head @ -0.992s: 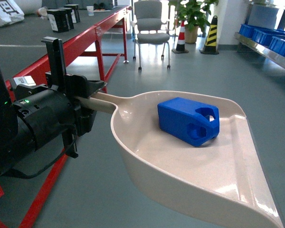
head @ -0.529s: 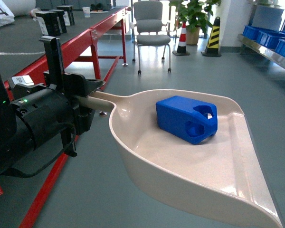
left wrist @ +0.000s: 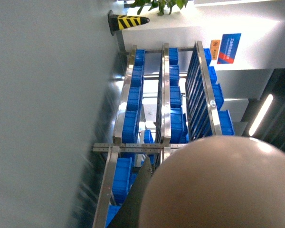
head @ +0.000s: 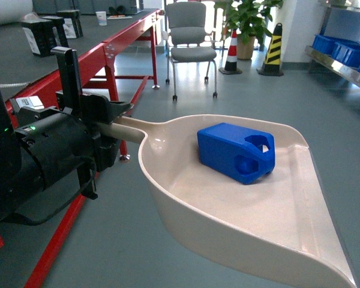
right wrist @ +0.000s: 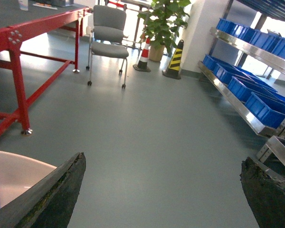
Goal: Place part in tray to right shelf
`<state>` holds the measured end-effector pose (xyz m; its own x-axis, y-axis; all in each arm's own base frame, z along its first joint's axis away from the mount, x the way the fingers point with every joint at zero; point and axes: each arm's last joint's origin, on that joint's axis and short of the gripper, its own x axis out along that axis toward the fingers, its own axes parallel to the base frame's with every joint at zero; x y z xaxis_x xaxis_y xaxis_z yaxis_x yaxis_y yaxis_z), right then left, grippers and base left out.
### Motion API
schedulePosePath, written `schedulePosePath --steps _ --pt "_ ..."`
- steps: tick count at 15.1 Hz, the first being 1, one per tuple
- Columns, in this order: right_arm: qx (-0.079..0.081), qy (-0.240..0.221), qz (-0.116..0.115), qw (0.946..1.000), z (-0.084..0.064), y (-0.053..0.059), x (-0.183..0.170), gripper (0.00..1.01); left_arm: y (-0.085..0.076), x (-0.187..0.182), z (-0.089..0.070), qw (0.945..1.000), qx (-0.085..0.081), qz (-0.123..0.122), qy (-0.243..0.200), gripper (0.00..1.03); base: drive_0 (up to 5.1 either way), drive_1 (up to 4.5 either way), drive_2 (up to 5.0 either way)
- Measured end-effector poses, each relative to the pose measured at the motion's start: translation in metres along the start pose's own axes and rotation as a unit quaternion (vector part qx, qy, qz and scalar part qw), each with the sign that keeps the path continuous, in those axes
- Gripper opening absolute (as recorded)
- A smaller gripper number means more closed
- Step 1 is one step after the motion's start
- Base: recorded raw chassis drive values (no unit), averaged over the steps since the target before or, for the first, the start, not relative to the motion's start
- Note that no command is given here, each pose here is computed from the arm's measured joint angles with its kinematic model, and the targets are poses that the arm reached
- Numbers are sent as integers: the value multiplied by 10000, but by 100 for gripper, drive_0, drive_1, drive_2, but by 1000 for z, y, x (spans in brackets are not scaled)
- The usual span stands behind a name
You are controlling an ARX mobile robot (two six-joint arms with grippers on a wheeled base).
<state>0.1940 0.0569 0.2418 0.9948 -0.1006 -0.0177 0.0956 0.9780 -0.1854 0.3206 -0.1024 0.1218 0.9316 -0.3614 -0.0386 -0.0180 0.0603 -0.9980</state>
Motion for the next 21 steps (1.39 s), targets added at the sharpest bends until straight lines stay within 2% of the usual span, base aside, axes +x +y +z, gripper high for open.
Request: schedulePosePath --steps 21 --pt "6 -10 -13 10000 0 0 0 98 -1 0 0 10000 0 -34 -15 12 3 432 -425"
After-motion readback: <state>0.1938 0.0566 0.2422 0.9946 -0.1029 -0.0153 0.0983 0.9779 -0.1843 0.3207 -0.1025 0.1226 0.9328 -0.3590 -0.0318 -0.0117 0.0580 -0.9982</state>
